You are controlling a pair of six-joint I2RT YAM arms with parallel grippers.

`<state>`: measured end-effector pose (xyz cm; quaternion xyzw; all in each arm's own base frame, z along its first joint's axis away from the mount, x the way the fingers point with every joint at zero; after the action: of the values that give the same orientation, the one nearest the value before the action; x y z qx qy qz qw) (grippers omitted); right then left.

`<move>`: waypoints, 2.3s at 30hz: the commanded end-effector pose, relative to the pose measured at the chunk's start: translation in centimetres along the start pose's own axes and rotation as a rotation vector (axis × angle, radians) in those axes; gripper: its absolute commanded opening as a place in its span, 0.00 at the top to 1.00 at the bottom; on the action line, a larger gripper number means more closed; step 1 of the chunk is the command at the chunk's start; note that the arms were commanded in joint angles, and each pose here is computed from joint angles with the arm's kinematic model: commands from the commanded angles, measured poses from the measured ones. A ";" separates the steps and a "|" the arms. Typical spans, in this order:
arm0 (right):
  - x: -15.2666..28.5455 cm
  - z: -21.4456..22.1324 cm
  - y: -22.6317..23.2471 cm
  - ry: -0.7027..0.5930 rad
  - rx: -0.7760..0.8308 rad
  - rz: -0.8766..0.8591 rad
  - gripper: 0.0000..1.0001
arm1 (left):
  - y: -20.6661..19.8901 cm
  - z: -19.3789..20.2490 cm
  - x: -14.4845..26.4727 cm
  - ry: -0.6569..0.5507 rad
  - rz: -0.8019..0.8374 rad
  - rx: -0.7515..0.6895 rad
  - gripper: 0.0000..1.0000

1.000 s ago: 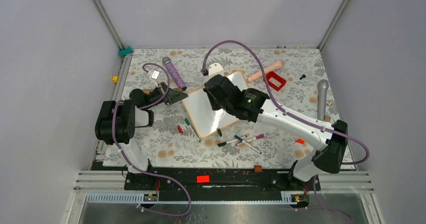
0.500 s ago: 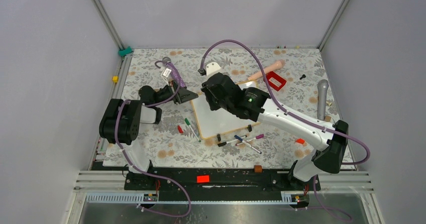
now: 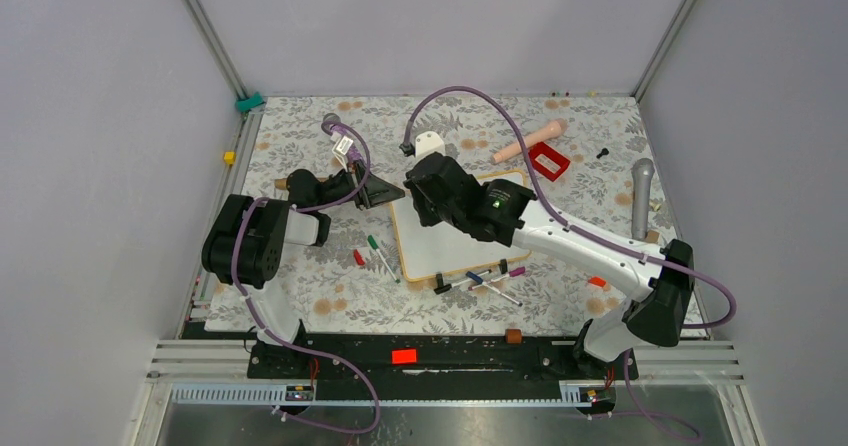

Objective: Write a sentence on the whiteboard

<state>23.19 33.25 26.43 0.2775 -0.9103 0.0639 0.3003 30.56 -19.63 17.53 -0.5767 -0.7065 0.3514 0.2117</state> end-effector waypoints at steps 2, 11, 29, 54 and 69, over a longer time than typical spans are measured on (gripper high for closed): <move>0.9 0.1 0.1 -0.014 -0.043 -0.006 1.00 | -0.6 0.1 -0.1 0.023 0.034 -0.058 0.99; -0.8 0.4 1.4 0.018 -0.036 -0.021 1.00 | -0.7 -0.1 0.0 0.021 0.035 -0.059 0.99; -2.4 0.9 1.1 0.054 -0.010 0.050 1.00 | -0.9 -0.2 0.0 0.022 0.037 -0.049 0.99; -3.4 0.6 1.5 0.058 0.017 0.055 1.00 | -1.0 0.1 0.1 0.026 0.037 -0.046 0.98; -4.2 1.2 1.2 0.089 0.042 0.091 1.00 | -1.2 0.3 0.2 0.035 0.043 -0.059 0.99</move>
<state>24.20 35.39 22.02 0.2495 -0.8977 0.1042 0.3479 30.56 -19.59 17.51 -0.5755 -0.7058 0.3535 0.2137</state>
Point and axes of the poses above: each gripper's point midway between its finger pads, its own x axis back along the fingers, its own y axis along the line the jaws close on, z = x × y, the point moved 3 cm from there along x, back along the fingers, and after that the axes turned 2 degrees about x, right-handed, at the moved point
